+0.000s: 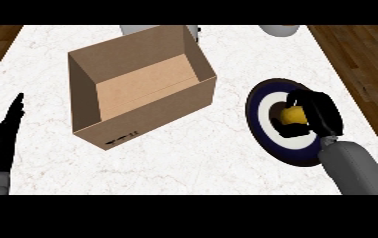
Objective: Pick the lemon from the plate and place it in the cardboard box
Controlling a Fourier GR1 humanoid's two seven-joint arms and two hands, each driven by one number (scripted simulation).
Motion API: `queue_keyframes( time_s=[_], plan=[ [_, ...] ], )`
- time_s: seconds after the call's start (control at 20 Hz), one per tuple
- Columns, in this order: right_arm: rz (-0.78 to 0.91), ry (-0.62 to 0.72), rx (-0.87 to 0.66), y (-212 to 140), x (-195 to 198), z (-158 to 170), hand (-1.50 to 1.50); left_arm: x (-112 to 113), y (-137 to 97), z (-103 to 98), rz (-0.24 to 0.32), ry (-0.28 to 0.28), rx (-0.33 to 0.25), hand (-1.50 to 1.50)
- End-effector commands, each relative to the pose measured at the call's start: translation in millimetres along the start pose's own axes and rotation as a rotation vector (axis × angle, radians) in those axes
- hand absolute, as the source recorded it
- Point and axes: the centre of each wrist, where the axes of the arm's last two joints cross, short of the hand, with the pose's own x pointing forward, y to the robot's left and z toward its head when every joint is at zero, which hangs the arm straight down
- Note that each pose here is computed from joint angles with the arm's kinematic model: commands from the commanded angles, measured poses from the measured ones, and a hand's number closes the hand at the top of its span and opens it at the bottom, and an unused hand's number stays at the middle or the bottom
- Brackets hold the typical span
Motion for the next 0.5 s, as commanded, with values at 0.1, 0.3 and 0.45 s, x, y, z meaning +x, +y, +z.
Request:
queue_keyframes(
  time_s=[0.1, 0.3, 0.45],
  plan=[
    [-0.044, 0.012, -0.237, -26.2, 105.1, -31.0, 1.5, 6.3, -7.9, 2.6, 0.008, -0.029, -0.04, 0.0],
    [-0.059, 0.023, -0.23, -27.5, 182.8, -18.5, 1.5, 5.4, -12.4, 7.0, 0.019, -0.031, -0.05, 0.0],
    [-0.101, 0.031, -0.251, -64.3, 243.7, -14.3, 1.5, 15.6, -11.6, -1.3, 0.017, -0.042, -0.034, 0.0]
  ],
)
